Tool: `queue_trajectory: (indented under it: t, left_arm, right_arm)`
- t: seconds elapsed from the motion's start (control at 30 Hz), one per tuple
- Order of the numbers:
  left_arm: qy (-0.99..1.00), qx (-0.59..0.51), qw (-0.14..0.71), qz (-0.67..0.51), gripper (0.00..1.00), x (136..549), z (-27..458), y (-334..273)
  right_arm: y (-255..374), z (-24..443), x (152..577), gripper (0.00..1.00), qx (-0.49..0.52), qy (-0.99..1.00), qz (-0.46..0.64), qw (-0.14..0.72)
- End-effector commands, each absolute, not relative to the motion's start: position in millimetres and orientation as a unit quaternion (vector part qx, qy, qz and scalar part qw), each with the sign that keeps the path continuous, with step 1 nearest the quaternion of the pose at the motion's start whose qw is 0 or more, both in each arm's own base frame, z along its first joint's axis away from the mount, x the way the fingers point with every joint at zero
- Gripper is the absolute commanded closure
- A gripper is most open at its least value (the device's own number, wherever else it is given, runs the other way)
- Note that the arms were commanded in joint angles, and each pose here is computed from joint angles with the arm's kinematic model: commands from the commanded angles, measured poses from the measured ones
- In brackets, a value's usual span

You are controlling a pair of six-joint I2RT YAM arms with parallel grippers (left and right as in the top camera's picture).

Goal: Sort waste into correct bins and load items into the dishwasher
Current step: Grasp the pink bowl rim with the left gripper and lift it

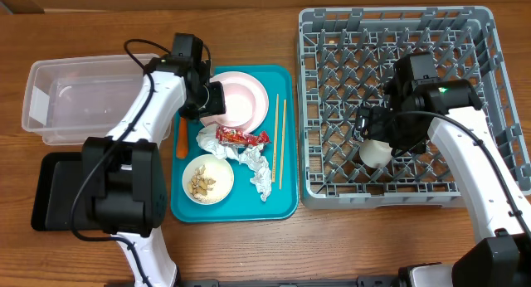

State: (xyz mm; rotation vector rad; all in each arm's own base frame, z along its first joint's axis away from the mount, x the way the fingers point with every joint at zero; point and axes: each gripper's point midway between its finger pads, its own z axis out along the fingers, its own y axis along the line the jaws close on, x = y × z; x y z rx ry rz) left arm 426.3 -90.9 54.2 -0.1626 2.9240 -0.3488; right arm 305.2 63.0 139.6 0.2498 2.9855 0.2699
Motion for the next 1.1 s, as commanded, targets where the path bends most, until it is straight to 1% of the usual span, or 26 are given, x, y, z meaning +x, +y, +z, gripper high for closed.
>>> queue_trajectory:
  t: [0.0,0.07,0.2,0.4,0.57,0.8,0.87,0.93,1.07]
  left_arm:
    - [0.989,-0.056,0.09,-0.107,0.65,424.4,45.3,-92.0]
    - [0.989,-0.056,0.09,-0.106,0.66,424.8,45.3,-91.5]
    - [0.99,-0.059,0.092,-0.084,0.62,424.2,42.9,-83.9]
    - [0.991,-0.059,0.088,-0.082,0.61,422.3,40.0,-83.2]
    - [0.991,-0.059,0.089,-0.082,0.62,422.7,39.5,-83.3]
    - [0.991,-0.059,0.087,-0.081,0.62,423.2,36.5,-83.2]
    - [0.991,-0.059,0.087,-0.081,0.66,423.0,36.5,-83.3]
    - [0.991,-0.059,0.086,-0.081,0.68,422.8,36.4,-83.2]
    - [0.991,-0.057,0.086,-0.081,0.67,422.3,36.1,-85.2]
  right_arm:
    - [64.9,142.1,304.9,0.0,0.08,0.99,0.095,0.071]
    - [64.9,142.1,304.9,0.0,0.08,0.99,0.095,0.071]
    - [64.9,142.1,304.9,0.0,0.08,0.99,0.095,0.071]
    - [64.9,142.1,304.9,0.0,0.08,0.99,0.095,0.071]
    - [64.9,142.1,304.9,0.0,0.08,0.99,0.095,0.071]
    - [64.8,142.1,305.0,0.0,0.08,0.99,0.094,0.071]
    - [64.9,142.1,304.9,0.0,0.08,0.99,0.095,0.071]
    - [64.9,142.1,305.0,0.0,0.08,0.99,0.095,0.072]
    - [64.9,142.1,305.1,0.0,0.08,0.99,0.094,0.072]
